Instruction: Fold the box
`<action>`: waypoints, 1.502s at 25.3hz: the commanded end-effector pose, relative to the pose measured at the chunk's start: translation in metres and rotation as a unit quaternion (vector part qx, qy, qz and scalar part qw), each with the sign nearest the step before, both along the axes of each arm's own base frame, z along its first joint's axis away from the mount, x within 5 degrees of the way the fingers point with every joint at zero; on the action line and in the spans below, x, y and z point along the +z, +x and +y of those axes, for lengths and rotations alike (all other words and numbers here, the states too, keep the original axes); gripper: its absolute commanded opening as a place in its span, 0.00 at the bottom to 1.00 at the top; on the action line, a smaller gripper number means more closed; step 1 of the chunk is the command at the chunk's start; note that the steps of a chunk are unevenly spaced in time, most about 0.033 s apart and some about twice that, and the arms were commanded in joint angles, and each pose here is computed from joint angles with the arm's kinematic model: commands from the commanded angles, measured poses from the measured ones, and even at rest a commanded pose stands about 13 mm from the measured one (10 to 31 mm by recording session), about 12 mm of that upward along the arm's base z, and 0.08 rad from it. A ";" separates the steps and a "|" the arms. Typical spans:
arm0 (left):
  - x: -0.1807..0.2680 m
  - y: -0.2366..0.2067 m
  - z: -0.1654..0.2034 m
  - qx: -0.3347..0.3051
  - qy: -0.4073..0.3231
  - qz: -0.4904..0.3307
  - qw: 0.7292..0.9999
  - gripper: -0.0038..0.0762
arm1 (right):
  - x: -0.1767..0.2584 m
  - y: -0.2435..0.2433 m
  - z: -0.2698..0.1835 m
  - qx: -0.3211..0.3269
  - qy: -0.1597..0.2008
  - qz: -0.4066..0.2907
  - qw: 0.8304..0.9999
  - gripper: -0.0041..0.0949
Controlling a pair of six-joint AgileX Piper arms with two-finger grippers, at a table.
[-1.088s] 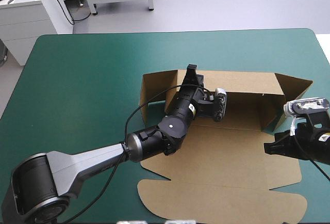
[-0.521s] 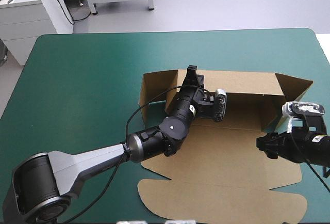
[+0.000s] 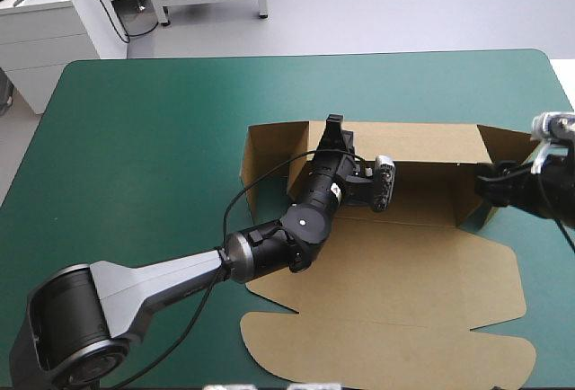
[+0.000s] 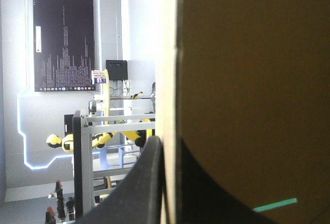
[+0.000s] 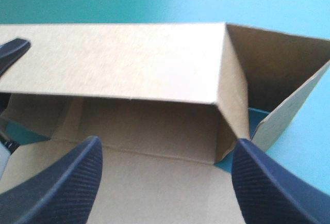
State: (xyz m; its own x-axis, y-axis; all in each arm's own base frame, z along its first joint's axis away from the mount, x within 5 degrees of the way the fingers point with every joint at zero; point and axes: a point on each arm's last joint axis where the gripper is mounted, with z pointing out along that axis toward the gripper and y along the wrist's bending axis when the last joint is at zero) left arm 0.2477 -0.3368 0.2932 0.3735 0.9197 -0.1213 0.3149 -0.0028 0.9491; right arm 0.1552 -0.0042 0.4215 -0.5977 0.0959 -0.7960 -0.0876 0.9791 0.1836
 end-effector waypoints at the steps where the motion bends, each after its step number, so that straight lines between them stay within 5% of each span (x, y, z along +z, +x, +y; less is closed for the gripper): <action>1: 0.011 -0.003 -0.003 0.005 -0.016 -0.012 1.000 0.04 | 0.025 0.022 -0.010 -0.033 -0.005 -0.042 0.999 0.70; 9: 0.012 -0.002 -0.005 0.029 -0.036 -0.046 0.998 0.04 | 0.019 0.125 -0.046 -0.063 -0.040 0.000 0.997 0.70; 16: 0.012 -0.002 -0.005 0.029 -0.034 -0.047 0.998 0.04 | -0.002 0.178 -0.061 -0.073 -0.036 0.030 0.996 0.70; 38: 0.013 0.000 0.003 0.072 -0.036 -0.056 0.995 0.04 | -0.039 0.180 -0.072 -0.070 -0.081 0.163 0.981 0.69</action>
